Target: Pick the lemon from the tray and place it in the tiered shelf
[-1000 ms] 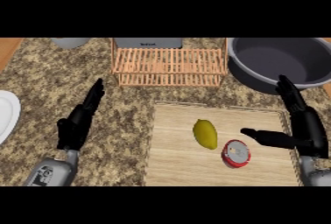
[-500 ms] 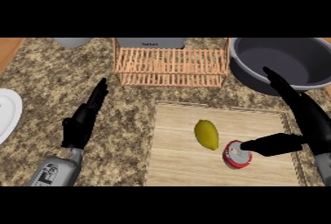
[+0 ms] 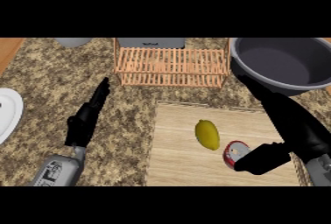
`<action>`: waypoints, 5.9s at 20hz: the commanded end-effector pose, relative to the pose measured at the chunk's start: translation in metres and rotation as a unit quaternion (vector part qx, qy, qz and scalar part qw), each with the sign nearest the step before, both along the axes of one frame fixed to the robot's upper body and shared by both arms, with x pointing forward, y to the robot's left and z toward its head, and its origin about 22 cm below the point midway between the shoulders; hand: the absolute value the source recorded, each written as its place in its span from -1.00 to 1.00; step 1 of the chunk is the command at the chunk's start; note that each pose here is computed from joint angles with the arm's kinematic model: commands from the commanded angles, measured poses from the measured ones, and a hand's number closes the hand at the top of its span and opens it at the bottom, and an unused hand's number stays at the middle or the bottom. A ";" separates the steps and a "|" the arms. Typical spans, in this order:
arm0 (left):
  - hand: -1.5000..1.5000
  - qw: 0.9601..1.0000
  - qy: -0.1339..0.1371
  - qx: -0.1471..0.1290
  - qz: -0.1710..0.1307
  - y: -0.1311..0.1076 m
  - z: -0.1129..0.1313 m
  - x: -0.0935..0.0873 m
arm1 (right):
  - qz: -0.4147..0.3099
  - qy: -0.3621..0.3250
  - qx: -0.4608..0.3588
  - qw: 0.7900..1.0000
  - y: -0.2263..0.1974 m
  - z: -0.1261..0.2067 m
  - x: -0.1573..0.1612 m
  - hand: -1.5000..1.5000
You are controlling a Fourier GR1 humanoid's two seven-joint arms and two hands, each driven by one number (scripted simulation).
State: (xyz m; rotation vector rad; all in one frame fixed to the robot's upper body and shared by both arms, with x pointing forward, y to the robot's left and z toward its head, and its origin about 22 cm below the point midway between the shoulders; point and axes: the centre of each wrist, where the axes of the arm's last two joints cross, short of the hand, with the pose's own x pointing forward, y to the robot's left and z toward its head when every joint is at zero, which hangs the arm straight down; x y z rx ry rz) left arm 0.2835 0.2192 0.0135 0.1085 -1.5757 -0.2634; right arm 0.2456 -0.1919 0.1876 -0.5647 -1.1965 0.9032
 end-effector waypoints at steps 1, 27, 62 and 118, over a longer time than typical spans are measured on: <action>0.00 1.000 -0.004 0.000 -0.002 -0.015 0.005 0.000 | -0.007 0.024 -0.034 0.999 0.023 0.012 0.006 -1.00; 0.00 1.000 0.008 0.001 -0.004 0.009 0.001 -0.002 | -0.036 0.017 -0.042 0.998 0.064 -0.025 -0.007 -1.00; 0.00 1.000 -0.006 0.000 0.003 0.021 -0.005 0.004 | -0.042 0.056 -0.096 0.993 0.077 -0.108 0.024 -1.00; 0.00 1.000 0.015 0.002 -0.026 -0.014 -0.004 0.011 | -0.170 -0.333 0.043 0.927 0.233 0.031 0.008 1.00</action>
